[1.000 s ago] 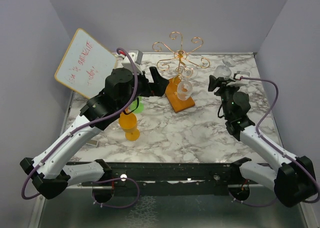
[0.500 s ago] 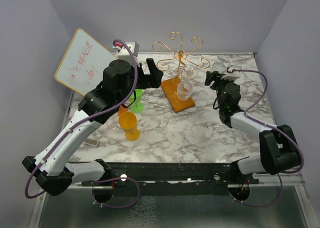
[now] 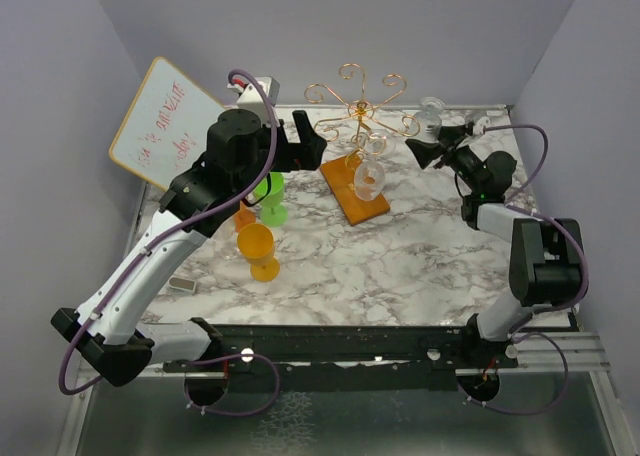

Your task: Place the wine glass upside down on the wine glass rack

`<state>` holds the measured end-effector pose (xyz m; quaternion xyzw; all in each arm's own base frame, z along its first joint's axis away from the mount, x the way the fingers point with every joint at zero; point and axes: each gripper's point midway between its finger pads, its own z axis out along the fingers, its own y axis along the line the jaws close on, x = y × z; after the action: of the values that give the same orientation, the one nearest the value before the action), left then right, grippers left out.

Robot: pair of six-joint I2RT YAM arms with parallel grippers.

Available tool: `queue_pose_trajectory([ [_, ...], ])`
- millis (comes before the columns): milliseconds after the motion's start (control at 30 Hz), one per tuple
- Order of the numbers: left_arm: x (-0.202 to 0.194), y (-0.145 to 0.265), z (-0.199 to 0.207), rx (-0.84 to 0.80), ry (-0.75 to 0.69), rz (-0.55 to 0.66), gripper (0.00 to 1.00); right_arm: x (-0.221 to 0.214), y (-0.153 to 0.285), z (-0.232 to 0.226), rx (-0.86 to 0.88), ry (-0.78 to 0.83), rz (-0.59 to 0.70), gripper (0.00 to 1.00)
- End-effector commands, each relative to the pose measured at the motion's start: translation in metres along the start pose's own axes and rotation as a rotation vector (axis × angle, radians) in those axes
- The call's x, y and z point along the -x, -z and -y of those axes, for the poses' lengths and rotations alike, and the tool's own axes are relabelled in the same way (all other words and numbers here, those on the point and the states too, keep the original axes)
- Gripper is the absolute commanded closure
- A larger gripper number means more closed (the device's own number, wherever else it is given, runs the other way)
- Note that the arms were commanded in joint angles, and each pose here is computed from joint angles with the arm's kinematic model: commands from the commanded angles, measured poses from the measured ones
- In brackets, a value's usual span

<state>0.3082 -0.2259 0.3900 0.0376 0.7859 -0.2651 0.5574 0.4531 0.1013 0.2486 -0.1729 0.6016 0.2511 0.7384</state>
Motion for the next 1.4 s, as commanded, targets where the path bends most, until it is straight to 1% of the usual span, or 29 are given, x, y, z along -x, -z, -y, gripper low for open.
queue_pose_trajectory([
  [0,0.015,0.009,0.009,-0.046,0.014,0.016,0.01,0.036,-0.013,-0.041,0.318,0.104,0.112,0.99],
  [67,0.020,0.011,0.012,-0.059,0.001,0.027,0.01,0.039,-0.019,-0.047,0.394,0.072,0.139,0.99],
  [167,0.029,0.014,0.014,-0.066,-0.012,0.048,0.01,0.041,-0.026,-0.043,0.406,0.034,0.198,0.99],
  [367,0.033,0.011,0.012,-0.046,-0.008,0.057,0.01,0.031,-0.029,-0.051,0.508,0.022,0.196,0.99],
  [600,0.032,0.000,0.012,-0.035,-0.018,0.045,0.01,0.029,-0.033,-0.060,0.570,0.006,0.184,0.99],
  [767,0.032,0.000,0.011,-0.029,-0.017,0.047,0.01,0.030,-0.037,-0.073,0.574,-0.005,0.208,0.99],
  [933,0.033,0.003,0.009,-0.024,-0.016,0.052,0.01,0.035,-0.038,-0.070,0.496,-0.004,0.256,0.99],
  [1267,0.027,0.000,0.009,-0.030,-0.008,0.036,0.01,0.044,-0.035,-0.085,0.512,0.019,0.276,0.99],
  [1367,0.028,0.001,0.009,-0.029,-0.007,0.038,0.01,0.051,-0.033,-0.084,0.487,0.024,0.295,0.99],
])
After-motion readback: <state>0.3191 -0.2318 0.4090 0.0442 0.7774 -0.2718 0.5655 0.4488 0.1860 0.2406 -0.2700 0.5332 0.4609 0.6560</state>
